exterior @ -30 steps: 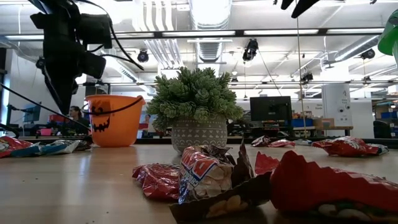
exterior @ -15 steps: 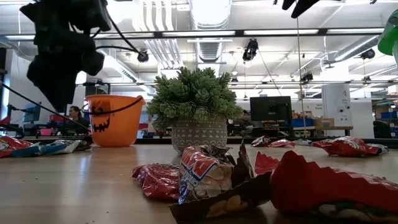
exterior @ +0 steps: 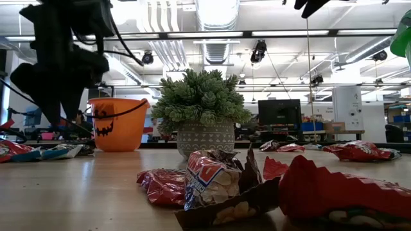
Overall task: Sort candy
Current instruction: Put the blue chocolate into the green bucket
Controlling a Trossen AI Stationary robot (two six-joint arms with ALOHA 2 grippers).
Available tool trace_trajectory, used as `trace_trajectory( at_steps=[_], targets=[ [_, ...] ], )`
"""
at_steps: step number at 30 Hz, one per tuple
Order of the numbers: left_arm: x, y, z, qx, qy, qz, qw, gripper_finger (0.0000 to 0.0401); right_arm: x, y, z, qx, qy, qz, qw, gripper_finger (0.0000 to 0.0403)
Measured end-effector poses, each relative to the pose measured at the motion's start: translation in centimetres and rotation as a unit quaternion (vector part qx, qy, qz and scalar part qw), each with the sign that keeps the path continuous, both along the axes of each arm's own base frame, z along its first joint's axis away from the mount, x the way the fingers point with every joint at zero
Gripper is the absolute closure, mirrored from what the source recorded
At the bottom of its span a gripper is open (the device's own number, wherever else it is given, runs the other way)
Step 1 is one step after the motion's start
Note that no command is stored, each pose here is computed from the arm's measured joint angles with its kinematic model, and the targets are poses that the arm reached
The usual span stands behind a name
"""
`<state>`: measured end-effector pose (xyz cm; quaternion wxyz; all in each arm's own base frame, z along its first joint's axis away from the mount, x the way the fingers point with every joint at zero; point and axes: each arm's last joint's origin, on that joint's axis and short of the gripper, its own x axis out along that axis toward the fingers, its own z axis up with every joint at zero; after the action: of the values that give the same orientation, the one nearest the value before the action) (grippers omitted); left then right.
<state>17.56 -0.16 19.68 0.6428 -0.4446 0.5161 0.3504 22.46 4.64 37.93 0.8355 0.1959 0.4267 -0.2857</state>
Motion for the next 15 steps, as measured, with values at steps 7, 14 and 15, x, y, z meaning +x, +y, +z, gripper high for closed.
trace_trajectory(
  at_steps=[7,14,15],
  targets=[
    [1.5,0.0,-1.9,0.001,0.038,0.021,0.999,0.0212,0.0,0.2,-0.1,0.017,0.011,0.024,1.000,0.0241],
    [2.1,-0.5,-2.9,-0.023,0.069,0.002,0.997,0.0212,-0.1,0.4,-0.1,0.025,0.015,0.036,0.999,0.0241],
    [2.1,-0.5,-3.0,-0.023,0.070,0.001,0.997,0.0212,-0.1,0.5,-0.1,0.025,0.015,0.039,0.999,0.0241]
  ],
)
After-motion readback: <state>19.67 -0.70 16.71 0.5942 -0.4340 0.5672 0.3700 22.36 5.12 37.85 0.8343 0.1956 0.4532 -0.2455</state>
